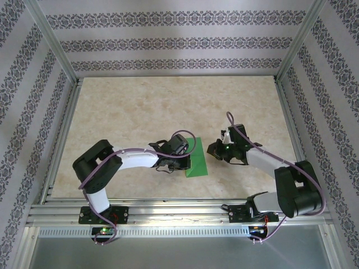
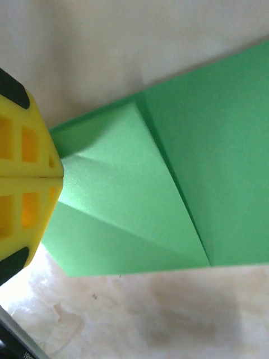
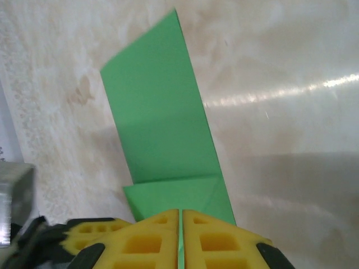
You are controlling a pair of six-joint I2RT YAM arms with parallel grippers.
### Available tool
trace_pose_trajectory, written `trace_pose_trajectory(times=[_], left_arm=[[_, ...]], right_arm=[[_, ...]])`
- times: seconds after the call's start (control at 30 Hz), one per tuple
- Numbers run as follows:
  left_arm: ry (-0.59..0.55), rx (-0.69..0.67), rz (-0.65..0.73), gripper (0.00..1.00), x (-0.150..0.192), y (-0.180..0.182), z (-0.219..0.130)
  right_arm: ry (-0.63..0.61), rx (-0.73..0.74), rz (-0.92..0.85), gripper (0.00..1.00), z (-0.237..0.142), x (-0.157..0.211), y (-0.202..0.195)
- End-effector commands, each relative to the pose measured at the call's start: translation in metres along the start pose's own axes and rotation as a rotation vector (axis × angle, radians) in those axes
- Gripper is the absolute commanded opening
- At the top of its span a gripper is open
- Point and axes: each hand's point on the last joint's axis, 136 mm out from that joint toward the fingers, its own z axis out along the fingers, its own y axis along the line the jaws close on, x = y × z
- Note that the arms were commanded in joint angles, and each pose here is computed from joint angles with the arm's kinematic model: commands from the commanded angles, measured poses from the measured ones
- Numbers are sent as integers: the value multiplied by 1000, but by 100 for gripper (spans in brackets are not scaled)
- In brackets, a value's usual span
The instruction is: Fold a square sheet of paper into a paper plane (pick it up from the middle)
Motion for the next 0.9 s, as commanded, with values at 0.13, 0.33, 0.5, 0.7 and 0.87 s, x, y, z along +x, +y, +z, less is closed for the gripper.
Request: trace_pose_trajectory(times=[0.13, 0.33, 0.5, 0.7, 0.87], left_arm=[[-7, 17, 151, 7, -26, -24, -17], [61, -13, 181, 0, -30, -8, -8], [126, -6, 204, 0, -22, 2, 3], [160, -41, 220, 0, -14, 18, 15], [178, -60, 227, 0, -8, 28, 20]], right_arm=[[53, -6, 55, 14, -1, 38, -5], [58, 15, 100, 17, -4, 58, -15], [61, 20, 122, 23, -8, 66, -16], [82, 63, 145, 28, -7, 73, -25], [115, 60, 164, 29, 0, 76, -24]])
